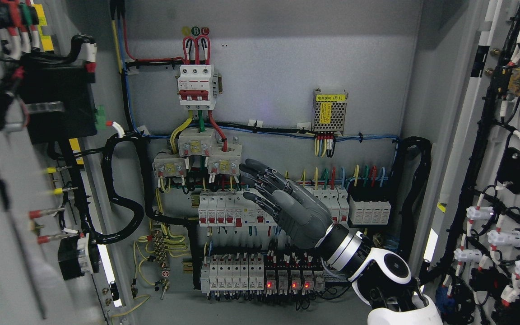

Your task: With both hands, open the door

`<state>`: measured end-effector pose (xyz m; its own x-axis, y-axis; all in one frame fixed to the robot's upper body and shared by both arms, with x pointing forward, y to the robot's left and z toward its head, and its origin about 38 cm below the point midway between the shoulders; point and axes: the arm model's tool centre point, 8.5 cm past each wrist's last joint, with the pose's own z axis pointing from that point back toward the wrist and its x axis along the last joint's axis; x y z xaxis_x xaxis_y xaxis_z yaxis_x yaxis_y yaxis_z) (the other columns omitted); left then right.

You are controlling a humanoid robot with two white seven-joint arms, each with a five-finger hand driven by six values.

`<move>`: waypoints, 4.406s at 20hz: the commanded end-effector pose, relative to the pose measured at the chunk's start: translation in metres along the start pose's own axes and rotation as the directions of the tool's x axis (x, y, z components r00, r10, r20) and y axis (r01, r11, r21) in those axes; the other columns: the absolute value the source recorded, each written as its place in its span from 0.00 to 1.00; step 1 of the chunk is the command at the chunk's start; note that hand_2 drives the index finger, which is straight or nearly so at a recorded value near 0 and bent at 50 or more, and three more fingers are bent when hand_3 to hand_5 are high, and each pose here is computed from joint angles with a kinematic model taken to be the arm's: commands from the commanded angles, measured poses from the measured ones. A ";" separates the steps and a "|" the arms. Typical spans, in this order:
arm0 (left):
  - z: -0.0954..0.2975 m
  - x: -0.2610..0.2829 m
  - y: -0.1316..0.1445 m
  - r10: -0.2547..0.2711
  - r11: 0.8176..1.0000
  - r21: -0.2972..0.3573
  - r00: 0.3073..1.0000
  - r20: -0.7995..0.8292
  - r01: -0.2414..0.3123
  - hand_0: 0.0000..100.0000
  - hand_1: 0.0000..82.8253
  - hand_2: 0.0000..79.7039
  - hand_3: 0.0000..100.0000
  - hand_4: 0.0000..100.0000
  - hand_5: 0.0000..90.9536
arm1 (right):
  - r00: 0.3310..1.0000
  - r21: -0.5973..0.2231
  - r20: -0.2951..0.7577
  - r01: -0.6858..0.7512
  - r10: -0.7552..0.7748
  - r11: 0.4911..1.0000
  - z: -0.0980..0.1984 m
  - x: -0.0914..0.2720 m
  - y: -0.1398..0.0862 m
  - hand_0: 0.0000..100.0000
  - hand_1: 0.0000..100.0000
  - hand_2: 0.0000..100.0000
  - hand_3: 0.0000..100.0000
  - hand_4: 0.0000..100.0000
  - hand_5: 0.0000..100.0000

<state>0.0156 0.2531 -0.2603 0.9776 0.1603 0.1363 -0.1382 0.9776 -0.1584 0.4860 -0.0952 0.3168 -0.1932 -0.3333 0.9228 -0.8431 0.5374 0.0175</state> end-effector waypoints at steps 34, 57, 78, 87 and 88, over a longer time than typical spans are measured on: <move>0.003 -0.014 0.007 0.004 1.000 0.009 1.000 -0.019 -0.004 0.12 0.67 0.00 0.00 0.00 0.00 | 0.961 0.557 -0.273 0.203 -0.054 0.805 -0.036 -0.116 0.261 0.00 0.50 0.04 0.00 0.00 0.00; 0.003 -0.014 0.007 0.004 1.000 0.008 1.000 -0.019 -0.004 0.12 0.67 0.00 0.00 0.00 0.00 | 0.949 0.482 -0.307 0.218 -0.069 0.849 -0.055 -0.117 0.278 0.00 0.50 0.04 0.00 0.00 0.00; 0.002 -0.008 0.005 0.010 1.000 0.003 1.000 -0.002 -0.010 0.12 0.67 0.00 0.00 0.00 0.00 | 0.951 0.450 -0.307 0.180 -0.038 0.875 -0.063 -0.117 0.269 0.00 0.50 0.04 0.00 0.00 0.00; -0.003 0.017 -0.014 -0.010 0.999 -0.036 0.990 0.140 0.015 0.12 0.67 0.00 0.00 0.00 0.00 | 0.967 0.147 -0.204 0.187 -0.155 0.971 -0.011 -0.098 0.163 0.00 0.50 0.04 0.00 0.00 0.00; -0.003 0.029 -0.017 -0.022 0.998 -0.045 0.980 0.199 0.032 0.12 0.67 0.00 0.00 0.00 0.00 | 0.971 0.122 -0.192 0.171 -0.145 0.978 0.001 -0.093 0.153 0.00 0.50 0.04 0.00 0.00 0.00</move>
<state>0.0274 0.2530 -0.2590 0.9618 0.1626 0.2204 -0.1272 0.9778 -0.1664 0.3359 0.1039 0.2316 0.0619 -0.1637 0.9846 -0.9805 0.1742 0.0906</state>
